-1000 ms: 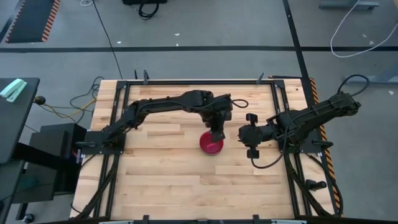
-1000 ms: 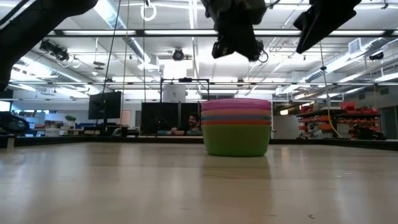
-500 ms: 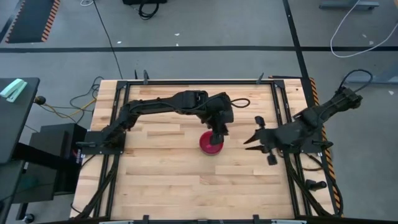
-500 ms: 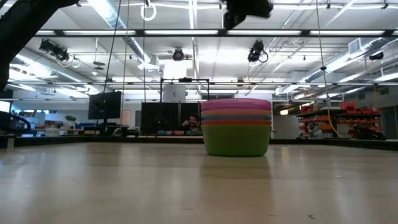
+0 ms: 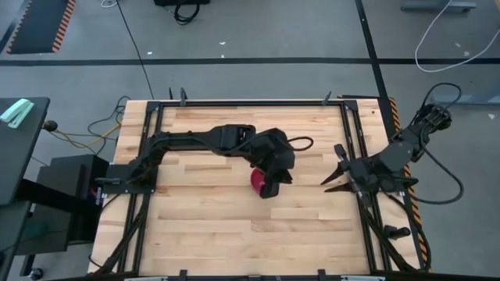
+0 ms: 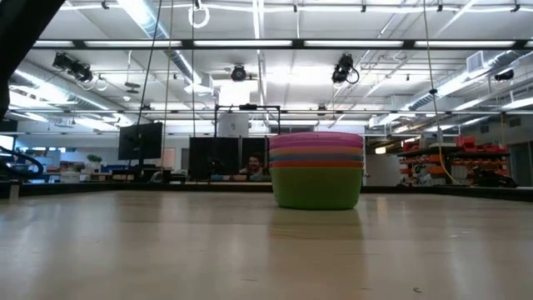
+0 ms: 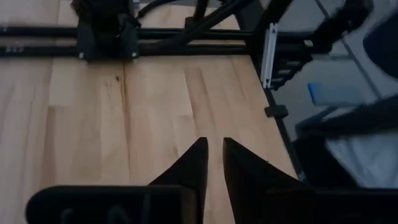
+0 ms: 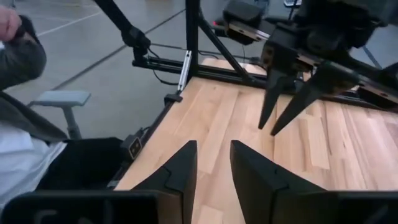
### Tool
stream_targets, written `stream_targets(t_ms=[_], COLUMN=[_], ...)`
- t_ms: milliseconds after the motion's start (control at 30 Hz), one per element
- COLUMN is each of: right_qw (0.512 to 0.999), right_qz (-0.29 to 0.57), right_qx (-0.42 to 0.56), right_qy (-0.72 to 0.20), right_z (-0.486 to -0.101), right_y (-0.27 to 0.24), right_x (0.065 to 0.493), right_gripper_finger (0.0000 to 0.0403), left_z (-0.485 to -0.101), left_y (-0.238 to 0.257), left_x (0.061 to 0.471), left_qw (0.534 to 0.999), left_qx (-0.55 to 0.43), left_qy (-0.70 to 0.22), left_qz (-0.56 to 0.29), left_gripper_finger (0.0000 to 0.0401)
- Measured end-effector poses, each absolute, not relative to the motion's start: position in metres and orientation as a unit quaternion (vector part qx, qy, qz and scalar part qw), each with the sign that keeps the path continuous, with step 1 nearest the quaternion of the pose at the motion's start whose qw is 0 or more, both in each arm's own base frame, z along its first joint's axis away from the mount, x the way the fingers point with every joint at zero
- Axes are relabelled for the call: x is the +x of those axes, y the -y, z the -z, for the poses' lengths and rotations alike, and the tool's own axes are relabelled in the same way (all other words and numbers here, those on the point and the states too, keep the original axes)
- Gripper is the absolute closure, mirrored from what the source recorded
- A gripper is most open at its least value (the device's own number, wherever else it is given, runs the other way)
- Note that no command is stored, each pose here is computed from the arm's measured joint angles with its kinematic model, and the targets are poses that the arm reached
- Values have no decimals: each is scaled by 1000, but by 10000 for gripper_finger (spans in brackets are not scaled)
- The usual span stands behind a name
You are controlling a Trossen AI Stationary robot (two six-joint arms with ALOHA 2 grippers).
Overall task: Nest bowls inside each other
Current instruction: Return to home position
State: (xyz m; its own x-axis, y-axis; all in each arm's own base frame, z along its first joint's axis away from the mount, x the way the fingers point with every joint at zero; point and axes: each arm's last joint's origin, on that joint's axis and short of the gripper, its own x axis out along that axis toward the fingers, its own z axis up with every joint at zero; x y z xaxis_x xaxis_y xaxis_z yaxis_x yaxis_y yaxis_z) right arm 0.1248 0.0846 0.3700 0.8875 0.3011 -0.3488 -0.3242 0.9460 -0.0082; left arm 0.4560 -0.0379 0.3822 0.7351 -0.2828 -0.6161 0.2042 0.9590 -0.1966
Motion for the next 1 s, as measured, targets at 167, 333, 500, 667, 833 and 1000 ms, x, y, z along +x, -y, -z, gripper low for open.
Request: stream_targets(t_ms=[167, 333, 500, 667, 833, 1000], right_qw=[971, 970, 963, 952, 935, 928], right_qz=[-152, -151, -204, -276, -339, -362], right_qx=[13, 23, 17, 10, -2, -7], right_qy=[-183, -188, -174, -132, -101, -90], right_z=[-370, -369, -372, -381, -387, -387], right_y=[-85, -86, -93, -106, -117, -126], right_x=[125, 126, 121, 109, 95, 86], right_gripper_finger=[298, 298, 298, 298, 298, 299], left_z=[-381, -381, -395, -416, -436, -441], left_y=[43, 57, 87, 127, 166, 203], left_x=[453, 451, 443, 424, 396, 373], left_qw=[921, 917, 929, 931, 926, 915], left_qx=[-102, -107, -60, -25, 4, 30], left_qy=[-358, -364, -322, -279, -243, -234], left_qz=[114, 123, 173, 233, 289, 326], left_gripper_finger=[343, 350, 347, 340, 342, 349])
